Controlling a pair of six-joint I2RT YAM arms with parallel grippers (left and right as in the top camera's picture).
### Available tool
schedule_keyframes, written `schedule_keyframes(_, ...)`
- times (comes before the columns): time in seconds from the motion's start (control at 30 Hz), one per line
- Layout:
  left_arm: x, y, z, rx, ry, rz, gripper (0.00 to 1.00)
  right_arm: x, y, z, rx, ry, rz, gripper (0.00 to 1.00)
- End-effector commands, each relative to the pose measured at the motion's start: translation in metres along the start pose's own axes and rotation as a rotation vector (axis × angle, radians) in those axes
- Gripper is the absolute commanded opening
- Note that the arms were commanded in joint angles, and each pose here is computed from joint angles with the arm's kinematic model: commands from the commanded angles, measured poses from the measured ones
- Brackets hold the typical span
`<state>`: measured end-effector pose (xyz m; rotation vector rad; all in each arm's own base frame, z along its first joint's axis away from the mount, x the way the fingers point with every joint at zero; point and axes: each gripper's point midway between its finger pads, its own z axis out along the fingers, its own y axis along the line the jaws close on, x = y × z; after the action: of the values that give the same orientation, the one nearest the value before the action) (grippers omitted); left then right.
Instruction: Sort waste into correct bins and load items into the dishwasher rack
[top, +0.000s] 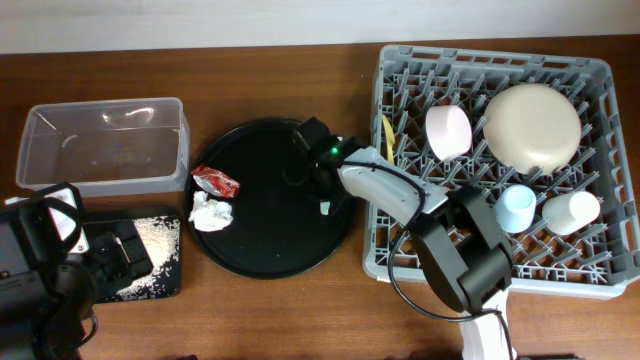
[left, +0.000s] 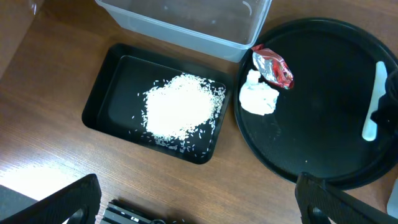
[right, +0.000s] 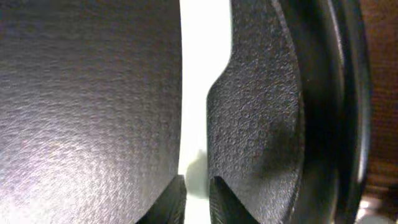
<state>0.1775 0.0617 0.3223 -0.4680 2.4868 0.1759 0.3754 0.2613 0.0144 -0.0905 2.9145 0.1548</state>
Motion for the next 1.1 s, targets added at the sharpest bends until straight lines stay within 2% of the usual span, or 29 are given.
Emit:
schedule_keyframes(0.0,-0.001,0.002,-0.001,-0.011,-0.006,0.011,0.99,0.007,0.002,-0.007,-0.002,0.001,-0.040,0.15)
schedule_keyframes(0.17,-0.001,0.002,-0.001,-0.011,-0.006,0.011,1.00,0.002,0.005,-0.018,-0.016,-0.025,-0.039,0.16)
schedule_keyframes(0.2,-0.001,0.002,-0.001,-0.011,-0.006,0.011,0.99,0.005,0.005,-0.018,-0.021,-0.013,-0.039,0.23)
schedule_keyframes(0.23,-0.001,0.002,-0.001,-0.011,-0.006,0.011,0.99,0.009,0.007,-0.017,-0.031,0.009,-0.040,0.36)
schedule_keyframes(0.37,-0.001,0.002,-0.001,-0.011,-0.006,0.011,0.99,0.030,0.019,-0.009,-0.034,0.063,-0.064,0.43)
schedule_keyframes(0.5,-0.001,0.002,-0.001,-0.011,-0.006,0.011,0.99,0.036,0.018,0.000,0.007,0.069,-0.041,0.42)
schedule_keyframes(0.6,-0.001,0.002,-0.001,-0.011,-0.006,0.011,0.99,0.043,0.014,0.009,0.027,0.095,-0.015,0.33)
schedule_keyframes(0.7,-0.001,0.002,-0.001,-0.011,-0.006,0.011,0.99,0.047,0.010,0.010,0.041,0.112,0.010,0.35)
schedule_keyframes(0.77,-0.001,0.002,-0.001,-0.011,-0.006,0.011,0.99,0.049,0.009,0.010,0.049,0.121,0.028,0.43)
schedule_keyframes(0.87,-0.001,0.002,-0.001,-0.011,-0.006,0.011,0.99,0.051,0.008,0.009,0.054,0.126,0.038,0.43)
schedule_keyframes(1.07,-0.001,0.002,-0.001,-0.011,-0.006,0.011,0.99,0.046,0.007,0.010,0.059,0.107,0.038,0.29)
